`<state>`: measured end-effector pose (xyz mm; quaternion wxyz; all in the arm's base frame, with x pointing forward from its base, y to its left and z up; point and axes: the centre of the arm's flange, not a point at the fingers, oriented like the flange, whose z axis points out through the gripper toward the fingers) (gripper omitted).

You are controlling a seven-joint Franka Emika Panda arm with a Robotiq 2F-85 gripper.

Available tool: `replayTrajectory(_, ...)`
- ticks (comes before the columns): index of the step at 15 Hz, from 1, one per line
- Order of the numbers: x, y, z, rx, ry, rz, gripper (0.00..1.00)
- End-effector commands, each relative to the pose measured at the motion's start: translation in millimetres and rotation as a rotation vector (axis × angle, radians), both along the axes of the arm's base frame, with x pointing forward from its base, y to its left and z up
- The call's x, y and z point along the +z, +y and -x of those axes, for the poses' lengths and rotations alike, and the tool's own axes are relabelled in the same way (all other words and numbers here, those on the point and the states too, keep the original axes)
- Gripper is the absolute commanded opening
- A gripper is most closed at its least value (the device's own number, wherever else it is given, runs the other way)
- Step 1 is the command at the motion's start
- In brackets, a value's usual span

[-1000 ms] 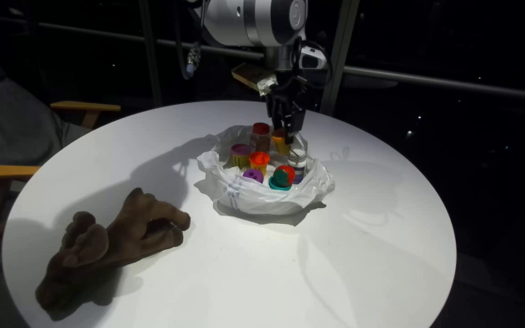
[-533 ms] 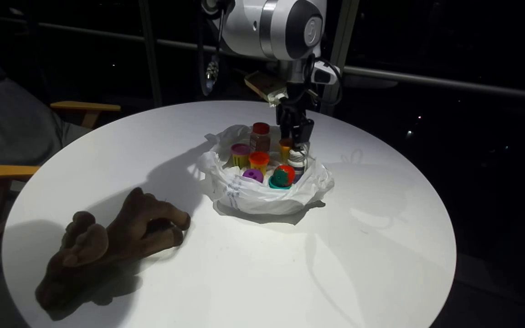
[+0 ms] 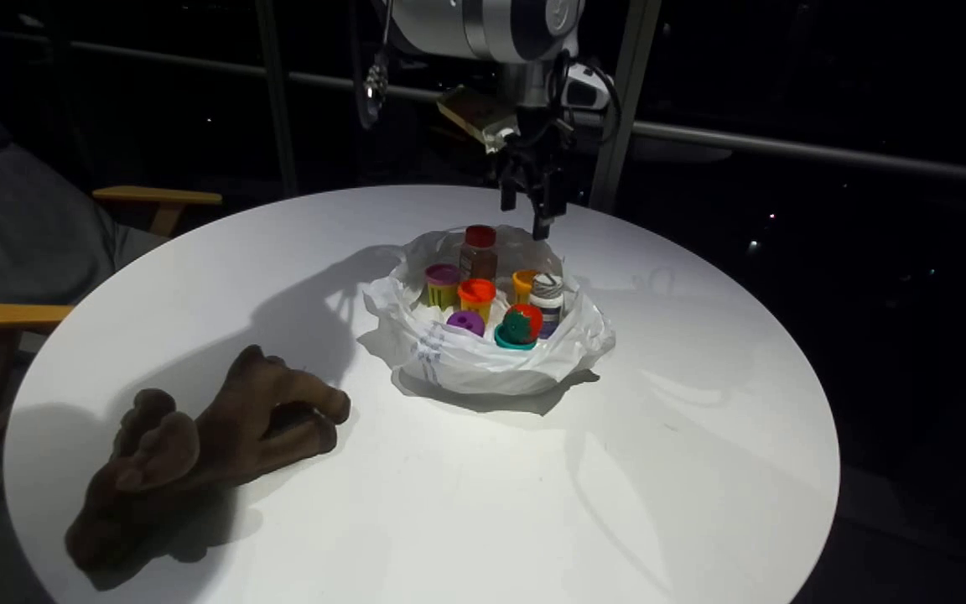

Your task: Put the things on the table into the plastic bag

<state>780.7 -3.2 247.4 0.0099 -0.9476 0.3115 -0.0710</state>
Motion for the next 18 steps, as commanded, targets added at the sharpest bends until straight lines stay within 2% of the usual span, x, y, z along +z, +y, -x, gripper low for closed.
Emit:
replayTrajectory(1,66,37,24,0.064,-0.005,0.043,1.0)
replayTrajectory(4,99,71,68,0.176,0.09,0.069,1.0)
replayTrajectory(6,101,90,103,0.266,0.177,0.041,1.0)
replayTrajectory(9,90,113,153,0.398,0.298,0.053,1.0)
replayTrajectory(11,80,121,182,0.471,0.357,0.126,1.0)
replayTrajectory(13,66,122,212,0.535,0.418,0.183,1.0)
replayTrajectory(18,13,111,286,0.743,0.529,0.247,1.0)
